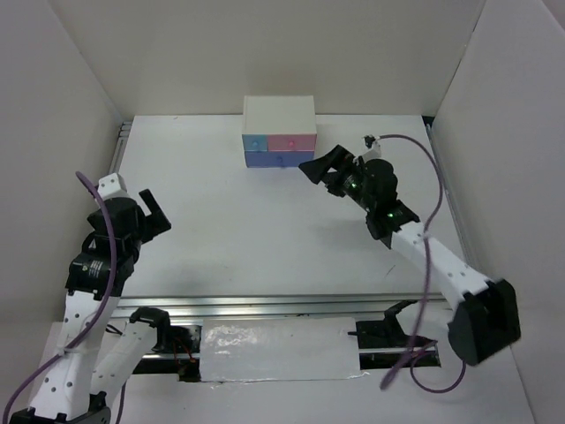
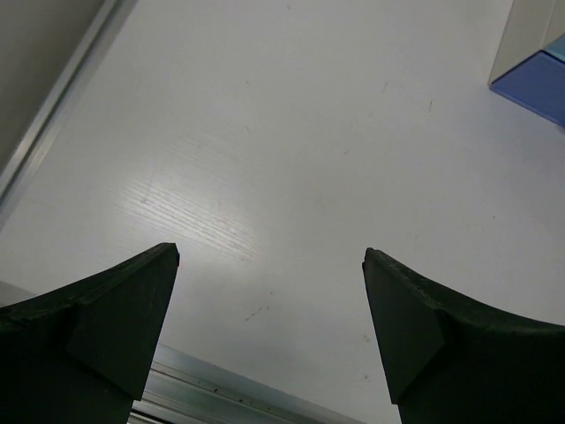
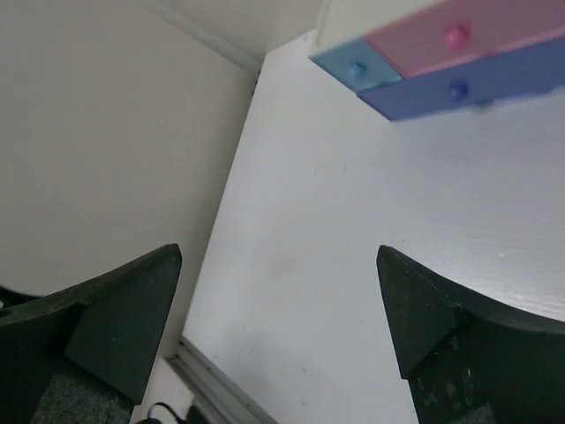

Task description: Organize the makeup

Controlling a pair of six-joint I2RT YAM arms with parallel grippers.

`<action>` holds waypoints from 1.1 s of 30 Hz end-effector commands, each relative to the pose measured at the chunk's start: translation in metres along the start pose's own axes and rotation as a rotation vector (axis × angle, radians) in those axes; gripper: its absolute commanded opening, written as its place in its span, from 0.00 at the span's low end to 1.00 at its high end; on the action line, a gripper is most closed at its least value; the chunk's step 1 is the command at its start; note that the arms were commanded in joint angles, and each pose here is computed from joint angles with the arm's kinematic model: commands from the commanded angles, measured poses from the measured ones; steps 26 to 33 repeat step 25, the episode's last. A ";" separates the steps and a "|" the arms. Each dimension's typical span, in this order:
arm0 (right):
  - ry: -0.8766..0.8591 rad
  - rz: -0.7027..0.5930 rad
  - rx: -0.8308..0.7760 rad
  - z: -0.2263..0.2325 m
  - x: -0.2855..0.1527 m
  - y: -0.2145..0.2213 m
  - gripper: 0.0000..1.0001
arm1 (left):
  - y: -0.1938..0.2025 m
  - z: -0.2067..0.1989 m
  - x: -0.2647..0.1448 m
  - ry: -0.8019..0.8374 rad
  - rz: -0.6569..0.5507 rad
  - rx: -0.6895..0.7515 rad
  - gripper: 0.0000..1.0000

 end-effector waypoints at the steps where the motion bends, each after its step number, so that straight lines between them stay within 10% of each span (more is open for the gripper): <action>1: 0.311 -0.082 -0.385 0.011 -0.060 0.001 1.00 | -0.020 0.010 -0.012 -0.056 -0.096 -0.048 0.99; 15: 0.256 -0.376 -0.475 0.038 -0.279 -0.009 1.00 | -0.016 0.010 -0.033 0.022 -0.155 -0.046 0.99; 33: 0.160 -0.396 -0.462 0.043 -0.285 -0.006 1.00 | -0.015 0.012 -0.041 0.046 -0.212 -0.074 0.99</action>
Point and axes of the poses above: each gripper's point midway between its finger pads, its own x axis out along the fingers, its own z axis along the line the jaws close on, y = z × x, the point moved 8 cm from there along -x, back along the fingers, and after that the axes turned 11 degrees about x, right-handed, at the moved point
